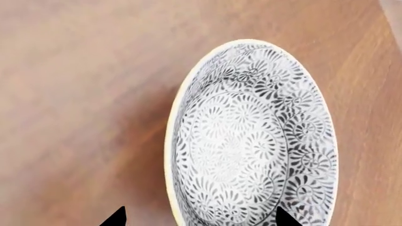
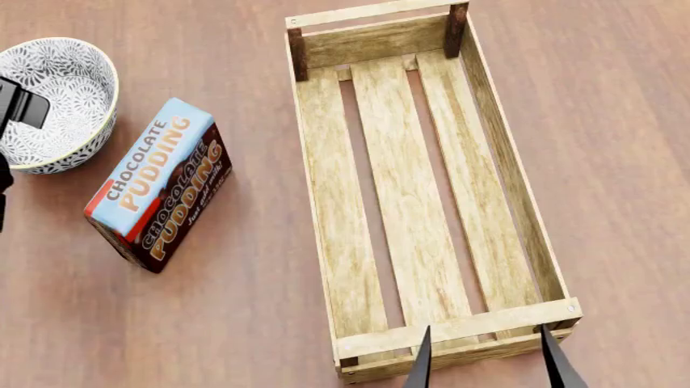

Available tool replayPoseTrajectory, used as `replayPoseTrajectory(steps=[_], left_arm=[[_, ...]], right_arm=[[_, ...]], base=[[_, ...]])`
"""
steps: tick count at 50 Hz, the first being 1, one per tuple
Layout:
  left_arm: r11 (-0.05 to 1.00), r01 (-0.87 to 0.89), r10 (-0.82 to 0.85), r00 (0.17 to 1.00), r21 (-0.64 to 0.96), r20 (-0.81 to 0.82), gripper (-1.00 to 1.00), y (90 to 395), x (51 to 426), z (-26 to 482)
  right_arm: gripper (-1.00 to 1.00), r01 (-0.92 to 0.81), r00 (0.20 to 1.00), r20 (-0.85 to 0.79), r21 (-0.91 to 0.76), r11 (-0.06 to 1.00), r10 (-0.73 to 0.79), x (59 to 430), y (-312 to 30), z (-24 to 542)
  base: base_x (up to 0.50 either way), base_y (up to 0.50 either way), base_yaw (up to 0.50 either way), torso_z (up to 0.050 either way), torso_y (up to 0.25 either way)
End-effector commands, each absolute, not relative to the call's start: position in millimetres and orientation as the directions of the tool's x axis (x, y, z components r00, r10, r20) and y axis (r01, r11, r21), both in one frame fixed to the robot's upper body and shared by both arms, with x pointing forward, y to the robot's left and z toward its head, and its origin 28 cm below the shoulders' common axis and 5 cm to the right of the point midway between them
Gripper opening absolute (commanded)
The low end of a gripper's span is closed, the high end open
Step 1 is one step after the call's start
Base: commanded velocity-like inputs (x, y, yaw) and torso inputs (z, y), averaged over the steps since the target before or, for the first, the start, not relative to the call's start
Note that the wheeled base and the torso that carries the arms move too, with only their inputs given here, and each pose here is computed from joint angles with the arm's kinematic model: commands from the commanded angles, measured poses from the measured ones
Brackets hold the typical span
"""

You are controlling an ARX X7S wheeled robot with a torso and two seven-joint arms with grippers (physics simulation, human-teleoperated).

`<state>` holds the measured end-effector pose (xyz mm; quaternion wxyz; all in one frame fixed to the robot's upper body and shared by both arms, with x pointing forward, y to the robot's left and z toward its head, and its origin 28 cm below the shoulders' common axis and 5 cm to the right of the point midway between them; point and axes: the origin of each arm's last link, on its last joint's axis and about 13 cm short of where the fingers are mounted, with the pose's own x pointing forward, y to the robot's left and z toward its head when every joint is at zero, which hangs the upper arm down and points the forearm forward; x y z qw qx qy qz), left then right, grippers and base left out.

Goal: Pick up the bowl on the left and put it in the tray.

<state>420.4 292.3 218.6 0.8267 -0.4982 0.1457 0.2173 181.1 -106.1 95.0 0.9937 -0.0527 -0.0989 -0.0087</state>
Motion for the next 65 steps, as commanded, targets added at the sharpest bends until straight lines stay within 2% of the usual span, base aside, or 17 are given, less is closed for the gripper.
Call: replayPoseTrajectory(steps=[1,8,16,27,63,64,65], left_arm=[[0.36,-0.475,0.164,0.88,-0.803,-0.447,1.0,278.2,423.9,214.3],[0.348,-0.474,0.157,0.88,-0.809,-0.448,1.0,278.3,423.5,211.0],[0.268,-0.438,0.12,0.899,-0.858,-0.421,1.0,278.0,423.3,208.5],[0.22,-0.412,0.116,0.911,-0.884,-0.395,1.0,275.5,424.1,204.8],[0.194,-0.354,0.132,0.934,-0.915,-0.333,1.0,274.5,426.0,206.4],[0.194,-0.356,0.135,0.933,-0.914,-0.335,-1.0,274.8,425.9,205.7],[0.194,-0.358,0.135,0.932,-0.913,-0.337,-1.0,275.0,425.8,205.3]], right_arm=[[1.0,0.02,0.978,0.209,-0.091,0.996,-0.001,182.7,-102.9,98.3],[1.0,0.018,0.979,0.206,-0.093,0.996,0.001,183.0,-102.4,97.9],[1.0,0.018,0.979,0.203,-0.094,0.995,0.001,183.6,-102.6,96.6],[1.0,0.019,0.979,0.202,-0.094,0.995,0.0,184.0,-102.9,95.8],[1.0,0.024,0.98,0.198,-0.093,0.995,-0.005,183.7,-103.5,95.9],[1.0,0.023,0.98,0.198,-0.094,0.995,-0.004,183.6,-103.3,96.2],[1.0,0.023,0.98,0.199,-0.094,0.995,-0.004,183.5,-103.2,96.6]], base=[[0.0,0.0,0.0,0.0,0.0],[0.0,0.0,0.0,0.0,0.0],[0.0,0.0,0.0,0.0,0.0],[0.0,0.0,0.0,0.0,0.0],[0.0,0.0,0.0,0.0,0.0],[0.0,0.0,0.0,0.0,0.0],[0.0,0.0,0.0,0.0,0.0]])
